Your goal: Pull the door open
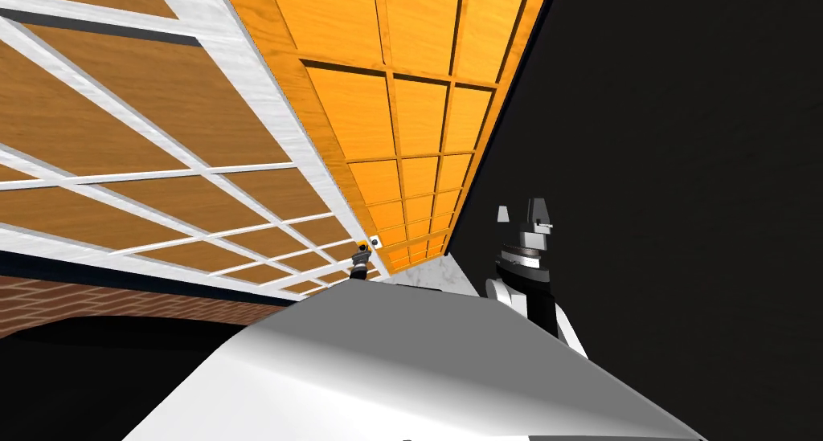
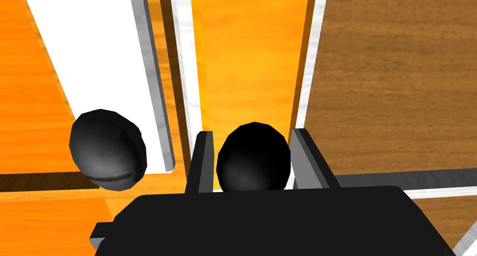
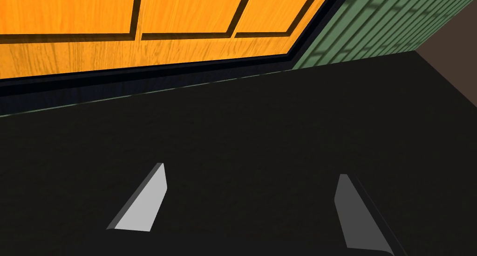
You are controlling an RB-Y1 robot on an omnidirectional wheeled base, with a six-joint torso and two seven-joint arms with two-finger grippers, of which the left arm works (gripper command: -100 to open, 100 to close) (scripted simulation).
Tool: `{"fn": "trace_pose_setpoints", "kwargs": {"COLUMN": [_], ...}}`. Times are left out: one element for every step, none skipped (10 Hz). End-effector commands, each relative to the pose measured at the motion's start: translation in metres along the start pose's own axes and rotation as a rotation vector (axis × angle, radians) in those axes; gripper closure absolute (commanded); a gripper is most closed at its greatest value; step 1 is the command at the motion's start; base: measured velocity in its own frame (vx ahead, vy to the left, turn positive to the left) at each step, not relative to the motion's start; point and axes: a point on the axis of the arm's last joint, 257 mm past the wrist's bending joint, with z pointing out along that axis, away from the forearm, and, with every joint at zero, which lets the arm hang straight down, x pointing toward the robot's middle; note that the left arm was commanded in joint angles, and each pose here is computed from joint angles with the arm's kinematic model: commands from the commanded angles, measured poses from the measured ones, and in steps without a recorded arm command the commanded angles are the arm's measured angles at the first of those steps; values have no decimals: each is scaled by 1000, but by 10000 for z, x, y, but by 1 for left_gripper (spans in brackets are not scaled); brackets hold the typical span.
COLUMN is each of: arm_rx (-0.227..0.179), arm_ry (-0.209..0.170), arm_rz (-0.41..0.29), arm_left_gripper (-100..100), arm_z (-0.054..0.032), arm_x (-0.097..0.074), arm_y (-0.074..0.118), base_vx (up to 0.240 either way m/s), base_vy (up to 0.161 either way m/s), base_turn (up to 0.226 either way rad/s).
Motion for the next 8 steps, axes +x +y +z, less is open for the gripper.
{"fn": "trace_pose_setpoints", "kwargs": {"arm_rx": [-28,-28,-28,-28,-55,-55,-55,-55], "arm_ry": [33,33,33,33,61,61,61,61], "arm_rz": [-7,-7,-7,-7,-19,-19,-19,-19], "arm_left_gripper": [100,100,100,100,100,100,100,100], "arm_z": [-118,-118,-118,-118,-243,-243,-243,-243], "arm_x": [124,124,124,124,233,233,233,233], "arm_y": [178,178,178,178,361,361,361,361], "base_vx": [-153,-117,-65,-27,-114,-150,-80,-26], "base_vy": [-31,-44,-38,-17,-5,-1,-15,-17], "base_turn": [1,16,22,20,51,31,-6,11]}}
